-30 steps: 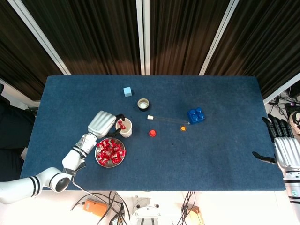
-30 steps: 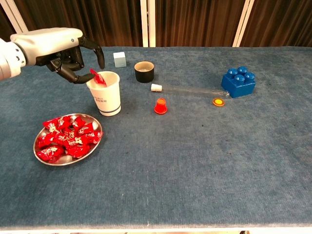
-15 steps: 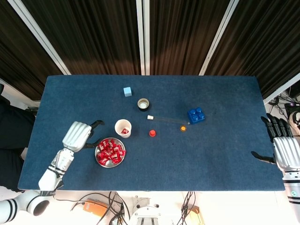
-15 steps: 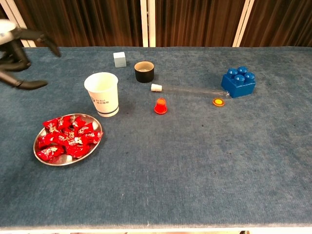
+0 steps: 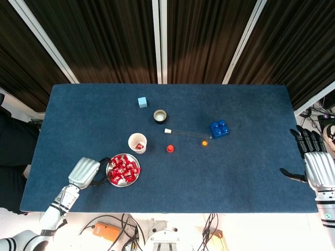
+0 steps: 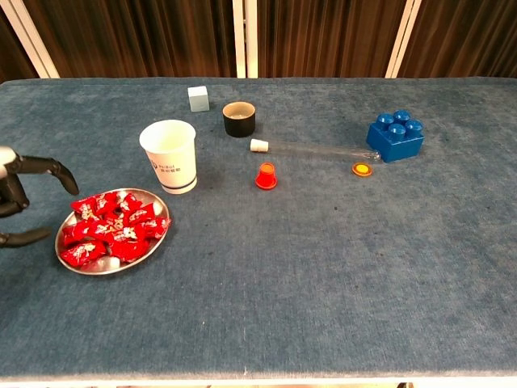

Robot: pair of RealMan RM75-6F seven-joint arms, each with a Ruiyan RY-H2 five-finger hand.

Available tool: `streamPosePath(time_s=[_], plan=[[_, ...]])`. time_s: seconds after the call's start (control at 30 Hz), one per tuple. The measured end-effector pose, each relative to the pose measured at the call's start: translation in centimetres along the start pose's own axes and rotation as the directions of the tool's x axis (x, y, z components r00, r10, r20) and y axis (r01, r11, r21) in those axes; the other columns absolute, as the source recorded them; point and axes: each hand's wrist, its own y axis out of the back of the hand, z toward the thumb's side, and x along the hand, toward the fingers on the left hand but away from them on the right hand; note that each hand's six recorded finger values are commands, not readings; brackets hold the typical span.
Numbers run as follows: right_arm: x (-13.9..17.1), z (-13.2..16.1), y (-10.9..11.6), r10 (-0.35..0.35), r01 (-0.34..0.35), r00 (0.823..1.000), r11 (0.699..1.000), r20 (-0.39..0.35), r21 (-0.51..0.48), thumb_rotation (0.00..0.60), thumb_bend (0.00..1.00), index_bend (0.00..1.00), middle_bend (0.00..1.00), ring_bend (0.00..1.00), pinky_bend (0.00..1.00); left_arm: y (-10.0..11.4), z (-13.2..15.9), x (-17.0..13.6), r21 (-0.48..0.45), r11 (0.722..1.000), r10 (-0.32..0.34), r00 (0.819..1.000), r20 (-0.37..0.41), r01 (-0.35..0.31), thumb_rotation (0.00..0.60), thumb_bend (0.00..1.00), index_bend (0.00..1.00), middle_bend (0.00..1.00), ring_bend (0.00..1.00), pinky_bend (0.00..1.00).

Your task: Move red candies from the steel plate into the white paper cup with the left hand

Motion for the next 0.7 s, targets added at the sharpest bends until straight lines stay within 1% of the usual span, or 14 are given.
streamPosePath(time_s=[0.33,0.53,0.7], plan=[[0.3,-0.2,-0.1,0.002,-0.002,1.000,1.000,0.008,-0.004,0.600,0.10,0.00,0.00,0.00,0.00,-1.6,0.7,0.6,-0.014,1.000,-0.021,1.000,0.011,0.021,0.600,0.26,0.38,0.98,0.93,0.84],[0.4,-0.3,0.0,-0.002,0.002,1.000,1.000,0.010,-0.002,0.600,0.10,0.00,0.00,0.00,0.00,-2.0,0.6,1.0,0.001,1.000,-0.027,1.000,0.011,0.027,0.600,0.27,0.39,0.98,0.93,0.84],[0.5,-0.4,-0.1,0.000,0.000,1.000,1.000,0.014,-0.007,0.600,0.10,0.00,0.00,0.00,0.00,-2.2,0.4,1.3,0.000,1.000,-0.030,1.000,0.008,0.030,0.600,0.29,0.42,0.98,0.93,0.84]])
